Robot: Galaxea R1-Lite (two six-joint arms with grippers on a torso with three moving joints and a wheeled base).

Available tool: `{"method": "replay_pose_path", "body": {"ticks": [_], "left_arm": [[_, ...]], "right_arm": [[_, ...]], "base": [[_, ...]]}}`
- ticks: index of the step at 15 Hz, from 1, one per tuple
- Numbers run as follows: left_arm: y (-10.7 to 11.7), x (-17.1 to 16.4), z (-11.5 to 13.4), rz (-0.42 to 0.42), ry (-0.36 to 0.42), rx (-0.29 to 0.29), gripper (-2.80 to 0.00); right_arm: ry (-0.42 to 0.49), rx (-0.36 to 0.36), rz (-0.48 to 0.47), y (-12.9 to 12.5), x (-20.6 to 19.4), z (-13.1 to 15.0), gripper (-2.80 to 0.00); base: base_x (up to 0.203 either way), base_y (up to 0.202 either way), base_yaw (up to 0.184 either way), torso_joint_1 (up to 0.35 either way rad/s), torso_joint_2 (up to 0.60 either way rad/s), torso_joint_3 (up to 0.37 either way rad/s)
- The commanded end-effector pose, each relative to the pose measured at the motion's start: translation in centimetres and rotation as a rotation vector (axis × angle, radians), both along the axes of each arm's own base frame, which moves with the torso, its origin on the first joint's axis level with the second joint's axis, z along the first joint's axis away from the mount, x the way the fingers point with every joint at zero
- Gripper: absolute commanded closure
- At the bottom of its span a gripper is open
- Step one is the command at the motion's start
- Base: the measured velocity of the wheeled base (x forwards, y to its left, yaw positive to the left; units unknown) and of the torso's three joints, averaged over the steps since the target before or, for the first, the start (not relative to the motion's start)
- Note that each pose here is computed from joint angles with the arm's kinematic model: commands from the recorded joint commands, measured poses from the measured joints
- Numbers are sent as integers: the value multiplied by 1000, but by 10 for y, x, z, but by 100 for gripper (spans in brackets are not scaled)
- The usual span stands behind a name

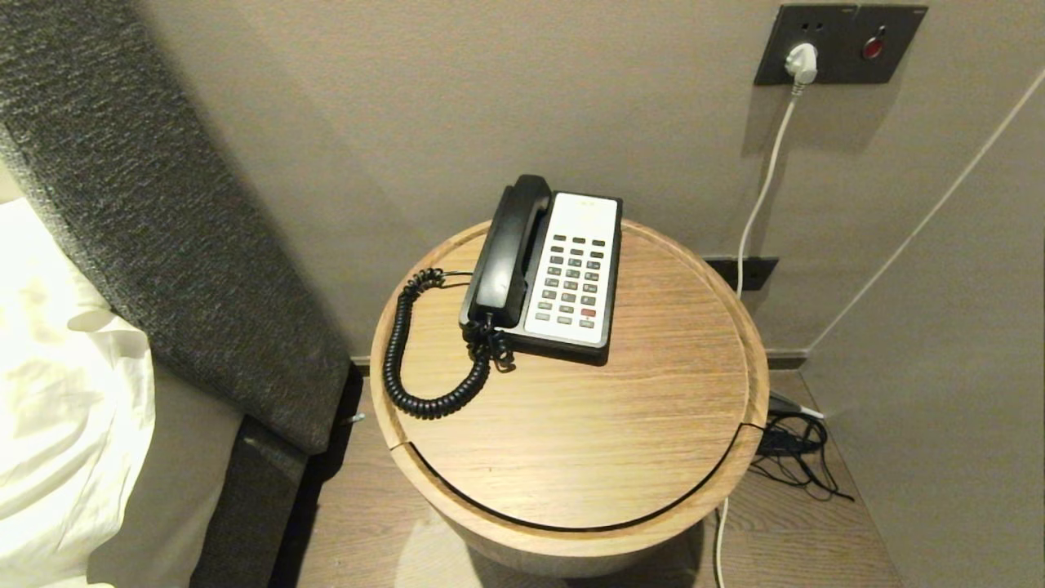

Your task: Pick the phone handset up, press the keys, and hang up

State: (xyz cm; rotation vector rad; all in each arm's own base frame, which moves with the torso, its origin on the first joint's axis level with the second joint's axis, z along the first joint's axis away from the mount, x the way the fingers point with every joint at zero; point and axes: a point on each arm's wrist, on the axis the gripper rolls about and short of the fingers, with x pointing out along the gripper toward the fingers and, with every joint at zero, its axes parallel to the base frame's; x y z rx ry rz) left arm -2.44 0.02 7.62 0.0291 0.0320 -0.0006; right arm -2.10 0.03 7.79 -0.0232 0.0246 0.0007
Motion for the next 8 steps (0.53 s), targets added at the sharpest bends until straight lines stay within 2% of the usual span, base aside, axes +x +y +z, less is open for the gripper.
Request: {"method": "replay_pose_path", "body": {"ticks": [1, 2, 5, 8], "left_arm": [[0, 0, 0, -1, 6, -4, 0], [0, 0, 0, 3, -3, -17, 0], [-1, 0, 0, -21, 1, 68, 0], [-1, -3, -1, -25, 53, 64, 0]], "right_arm": [[16, 0, 2, 0, 1, -3, 0], [17, -5, 2, 0, 1, -3, 0], [18, -9, 2, 0, 1, -3, 0], [18, -9, 3, 0, 1, -3, 0]], "base": [[0, 0, 0, 0, 0, 0], [0, 0, 0, 0, 0, 0], [0, 0, 0, 0, 0, 0], [0, 0, 0, 0, 0, 0]]}}
